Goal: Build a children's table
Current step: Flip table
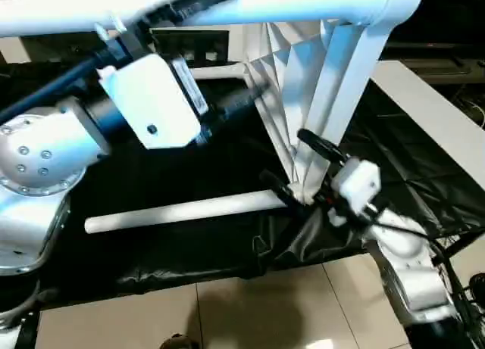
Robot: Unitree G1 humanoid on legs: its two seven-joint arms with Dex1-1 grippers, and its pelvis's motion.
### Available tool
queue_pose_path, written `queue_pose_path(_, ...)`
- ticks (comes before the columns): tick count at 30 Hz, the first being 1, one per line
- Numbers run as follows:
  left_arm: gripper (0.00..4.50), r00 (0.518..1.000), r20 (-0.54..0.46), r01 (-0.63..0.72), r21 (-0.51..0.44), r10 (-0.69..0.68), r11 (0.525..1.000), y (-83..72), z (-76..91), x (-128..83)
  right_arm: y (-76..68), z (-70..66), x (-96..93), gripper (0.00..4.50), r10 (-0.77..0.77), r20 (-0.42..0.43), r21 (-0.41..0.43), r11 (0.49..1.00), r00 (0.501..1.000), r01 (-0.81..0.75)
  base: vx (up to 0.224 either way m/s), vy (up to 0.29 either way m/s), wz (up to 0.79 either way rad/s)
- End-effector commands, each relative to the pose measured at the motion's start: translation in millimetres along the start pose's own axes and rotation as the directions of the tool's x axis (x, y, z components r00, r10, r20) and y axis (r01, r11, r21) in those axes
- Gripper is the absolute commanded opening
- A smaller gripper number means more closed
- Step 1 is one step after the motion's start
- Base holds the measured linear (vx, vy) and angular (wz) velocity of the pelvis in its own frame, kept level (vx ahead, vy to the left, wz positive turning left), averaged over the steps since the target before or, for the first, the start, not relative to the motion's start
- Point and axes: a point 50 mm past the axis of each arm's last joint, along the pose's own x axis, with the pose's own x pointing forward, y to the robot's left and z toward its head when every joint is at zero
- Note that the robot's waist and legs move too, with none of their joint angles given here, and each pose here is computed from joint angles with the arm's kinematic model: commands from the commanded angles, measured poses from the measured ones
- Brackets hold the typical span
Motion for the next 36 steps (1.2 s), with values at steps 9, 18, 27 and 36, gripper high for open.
queue_pose_path(9,4.46,0.967,-0.232,-0.036,0.269,0.101,0.962,20.0,-34.8,-16,5.6,-5.3,13.4,4.5,0.078,-0.032,0.021,0.997,0.996,-0.078,0.0,0.0,0.0)
queue_pose_path(18,4.46,0.944,-0.294,-0.067,0.279,0.152,0.958,27.4,-44.5,-17,12.7,-1.4,16.5,4.5,0.123,0.004,0.024,0.992,0.992,-0.123,0.0,0.0,0.0)
queue_pose_path(27,4.11,0.927,-0.307,-0.131,0.276,0.217,0.952,34.8,-46.3,-15,13.9,-0.7,15.1,4.5,0.128,0.012,0.024,0.991,0.992,-0.129,0.0,0.0,0.0)
queue_pose_path(36,3.32,0.919,-0.337,-0.117,0.261,0.204,0.958,32.2,-49.2,-17,17.3,1.5,14.1,4.5,0.181,0.039,0.031,0.983,0.983,-0.183,0.0,0.0,0.0)
